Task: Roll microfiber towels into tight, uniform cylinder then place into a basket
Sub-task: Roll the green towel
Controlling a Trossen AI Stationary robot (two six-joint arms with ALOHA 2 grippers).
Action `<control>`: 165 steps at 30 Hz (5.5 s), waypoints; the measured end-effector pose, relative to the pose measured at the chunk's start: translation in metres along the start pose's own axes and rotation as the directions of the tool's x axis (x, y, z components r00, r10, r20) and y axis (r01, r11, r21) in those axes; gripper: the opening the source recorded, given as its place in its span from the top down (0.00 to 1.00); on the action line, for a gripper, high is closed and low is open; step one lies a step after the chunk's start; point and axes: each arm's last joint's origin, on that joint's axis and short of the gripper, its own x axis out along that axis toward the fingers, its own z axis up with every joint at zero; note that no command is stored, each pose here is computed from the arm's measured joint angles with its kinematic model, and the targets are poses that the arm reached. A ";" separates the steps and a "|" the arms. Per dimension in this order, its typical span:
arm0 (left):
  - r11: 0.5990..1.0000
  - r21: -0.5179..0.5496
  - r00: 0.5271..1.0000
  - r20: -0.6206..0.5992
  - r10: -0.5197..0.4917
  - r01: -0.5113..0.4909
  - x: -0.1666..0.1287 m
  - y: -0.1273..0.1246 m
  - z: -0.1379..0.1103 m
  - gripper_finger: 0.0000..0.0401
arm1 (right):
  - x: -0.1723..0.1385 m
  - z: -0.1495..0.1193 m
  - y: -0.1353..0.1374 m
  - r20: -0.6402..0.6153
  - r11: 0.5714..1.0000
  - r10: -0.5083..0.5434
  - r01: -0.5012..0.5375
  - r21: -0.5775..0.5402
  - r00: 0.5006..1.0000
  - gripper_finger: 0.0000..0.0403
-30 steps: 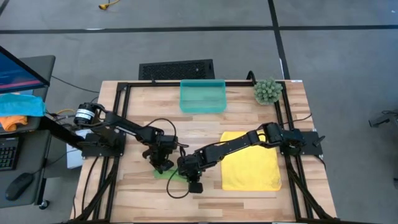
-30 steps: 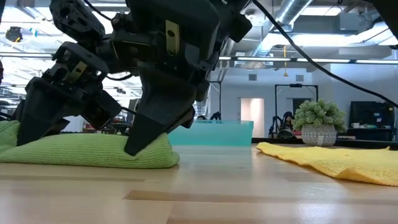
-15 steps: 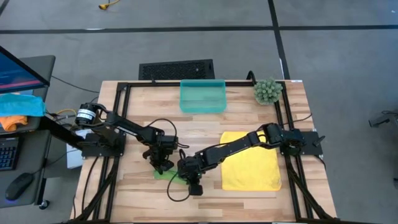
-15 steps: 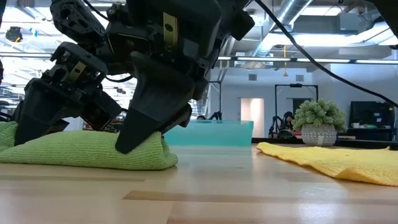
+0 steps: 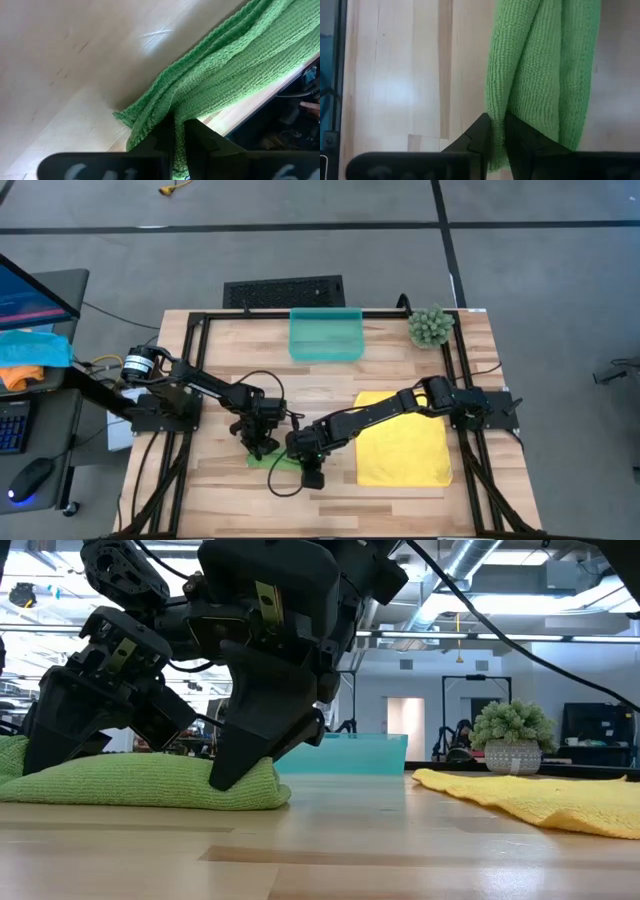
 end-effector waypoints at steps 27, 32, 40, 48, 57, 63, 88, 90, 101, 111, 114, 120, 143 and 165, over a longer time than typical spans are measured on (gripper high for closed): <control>1.000 0.003 1.000 -0.007 -0.008 0.008 0.000 0.000 0.000 0.96 | -0.049 -0.007 0.063 0.190 0.913 -0.305 0.344 -0.221 0.933 0.81; 1.000 0.003 1.000 -0.007 -0.008 0.008 0.001 0.000 0.000 0.96 | -0.050 0.002 0.069 0.296 0.871 -0.251 0.349 -0.346 0.922 0.81; 1.000 0.010 1.000 -0.009 -0.010 0.010 0.001 0.000 0.000 0.96 | -0.030 0.007 0.040 0.260 0.874 -0.295 0.370 -0.315 0.919 0.81; 1.000 0.015 1.000 -0.010 -0.011 0.011 0.001 0.000 0.000 0.96 | -0.019 0.001 0.013 0.145 0.901 -0.366 0.389 -0.193 0.919 0.81; 0.999 0.035 1.000 -0.009 -0.015 0.015 0.001 0.000 0.000 0.96 | -0.013 -0.002 0.006 0.104 0.908 -0.382 0.393 -0.143 0.919 0.81; 0.999 0.039 1.000 -0.006 -0.019 0.019 0.001 -0.001 0.000 0.96 | 0.000 -0.007 0.006 0.078 0.901 -0.398 0.405 -0.154 0.914 0.81; 0.964 0.262 0.996 0.066 -0.054 0.035 -0.008 -0.012 -0.008 0.58 | 0.001 -0.010 0.003 0.049 0.906 -0.399 0.402 -0.131 0.916 0.81; 0.960 0.279 0.991 0.129 -0.047 0.009 -0.016 -0.014 -0.013 0.60 | 0.001 -0.010 0.003 0.046 0.906 -0.400 0.403 -0.132 0.915 0.81; 0.883 0.403 0.886 0.464 0.032 -0.242 -0.047 -0.028 -0.074 0.63 | 0.001 -0.010 0.002 0.043 0.906 -0.400 0.402 -0.132 0.916 0.81; 0.605 0.701 0.818 0.559 -0.139 -0.376 -0.022 -0.057 -0.113 0.63 | 0.001 -0.010 0.002 0.044 0.907 -0.399 0.401 -0.132 0.916 0.81; 0.579 0.720 0.824 0.549 -0.140 -0.382 -0.011 -0.060 -0.114 0.63 | 0.001 -0.010 0.002 0.043 0.907 -0.398 0.400 -0.132 0.917 0.81; 0.588 0.688 0.835 0.549 -0.036 -0.426 0.008 -0.055 -0.099 0.63 | 0.001 -0.010 0.002 0.044 0.906 -0.399 0.401 -0.132 0.916 0.81; 0.682 0.466 0.739 0.653 0.165 -0.564 0.005 -0.037 -0.080 0.63 | 0.002 -0.011 0.003 0.033 0.917 -0.376 0.377 -0.131 0.926 0.81; 0.810 0.360 0.770 0.616 0.165 -0.462 -0.004 -0.013 -0.049 0.63 | 0.002 -0.012 0.006 0.032 0.916 -0.375 0.376 -0.140 0.926 0.81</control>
